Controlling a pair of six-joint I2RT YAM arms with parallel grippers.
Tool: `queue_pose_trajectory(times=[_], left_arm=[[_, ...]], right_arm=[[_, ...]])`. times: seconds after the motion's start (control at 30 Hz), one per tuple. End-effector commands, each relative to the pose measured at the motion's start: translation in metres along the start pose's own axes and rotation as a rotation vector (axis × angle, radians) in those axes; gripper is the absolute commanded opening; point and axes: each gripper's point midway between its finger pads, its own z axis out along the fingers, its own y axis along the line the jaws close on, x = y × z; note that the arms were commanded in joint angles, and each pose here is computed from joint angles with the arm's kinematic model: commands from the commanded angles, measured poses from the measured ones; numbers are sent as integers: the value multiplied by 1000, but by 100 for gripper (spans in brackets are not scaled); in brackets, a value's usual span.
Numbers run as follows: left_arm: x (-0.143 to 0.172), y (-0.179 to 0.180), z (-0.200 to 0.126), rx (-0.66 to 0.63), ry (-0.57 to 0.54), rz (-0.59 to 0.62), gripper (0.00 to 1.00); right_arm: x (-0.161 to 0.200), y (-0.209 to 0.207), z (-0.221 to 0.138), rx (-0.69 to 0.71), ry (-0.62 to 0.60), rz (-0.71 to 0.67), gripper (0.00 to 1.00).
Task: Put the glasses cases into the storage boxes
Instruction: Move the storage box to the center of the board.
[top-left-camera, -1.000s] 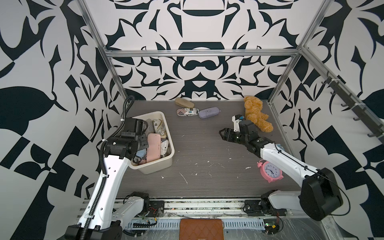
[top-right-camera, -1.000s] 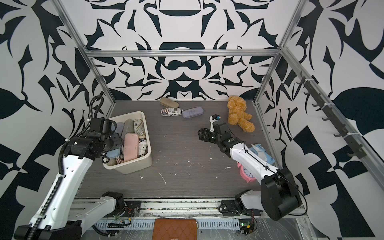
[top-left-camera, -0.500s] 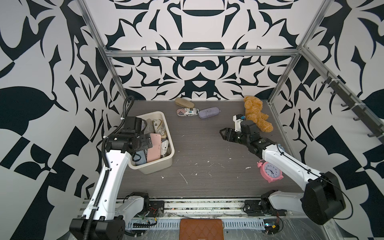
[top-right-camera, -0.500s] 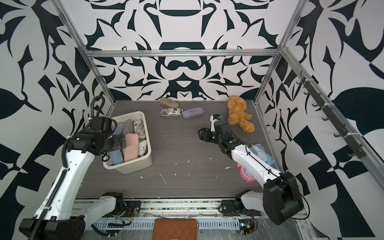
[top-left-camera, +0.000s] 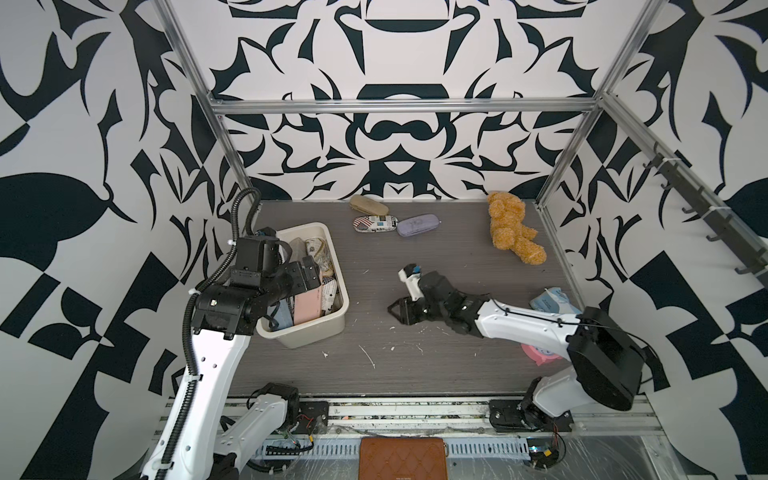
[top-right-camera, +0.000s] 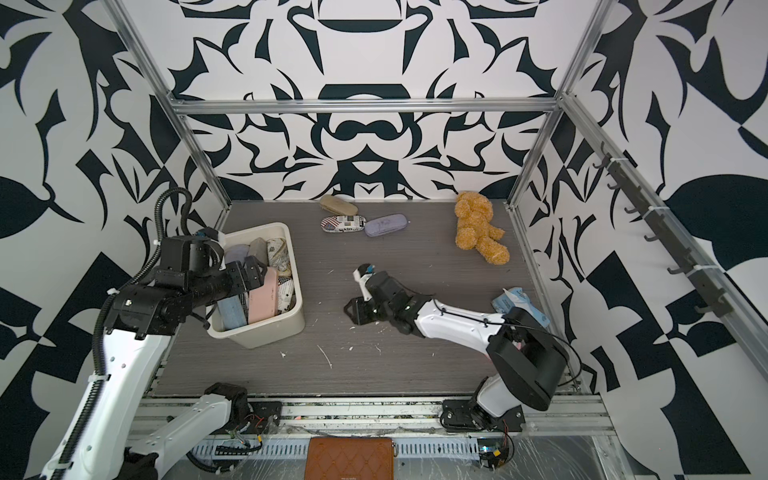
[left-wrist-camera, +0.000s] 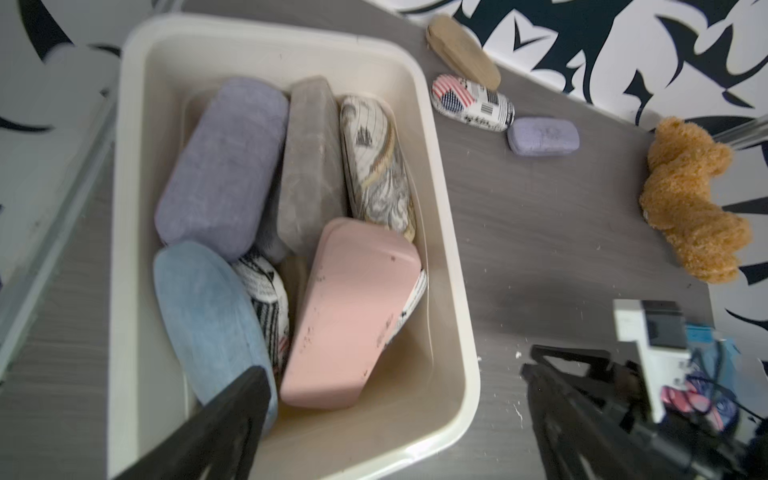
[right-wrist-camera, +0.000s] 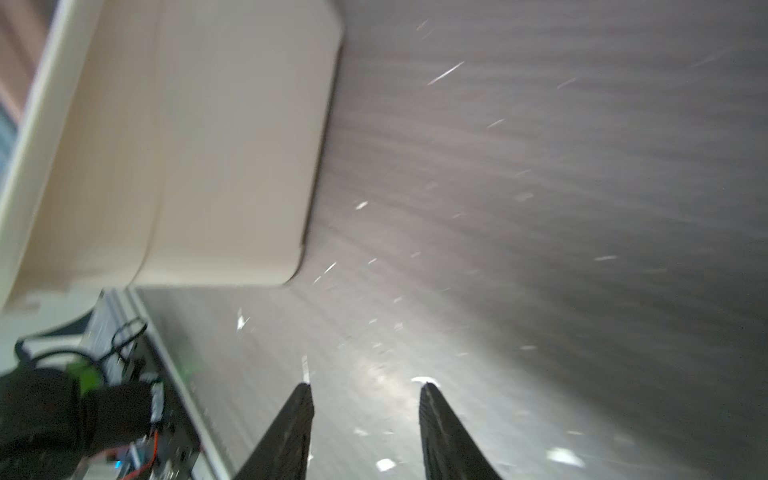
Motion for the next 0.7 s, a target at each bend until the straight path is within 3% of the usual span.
queue_pose_trajectory(times=[0.0,0.07,0.2,0.4,0.67], left_arm=[[15,5,-9,32,-35,-59,99],[12,6,-15,27,-53,-59,99],[5,-1,-19,62,-72,-61,99],[-5,-7,-29,79,-106,-21,99],[-8,-11,-28,93,-106,0,99]], right_arm=[[-15,58,19,-198,-83,8,46],[-12,92,37,-322,-103,11,48],[-19,117,63,-481,-208,78,49],[-40,114,102,-467,-284,142,49],[-55,139,144,-484,-211,125,49]])
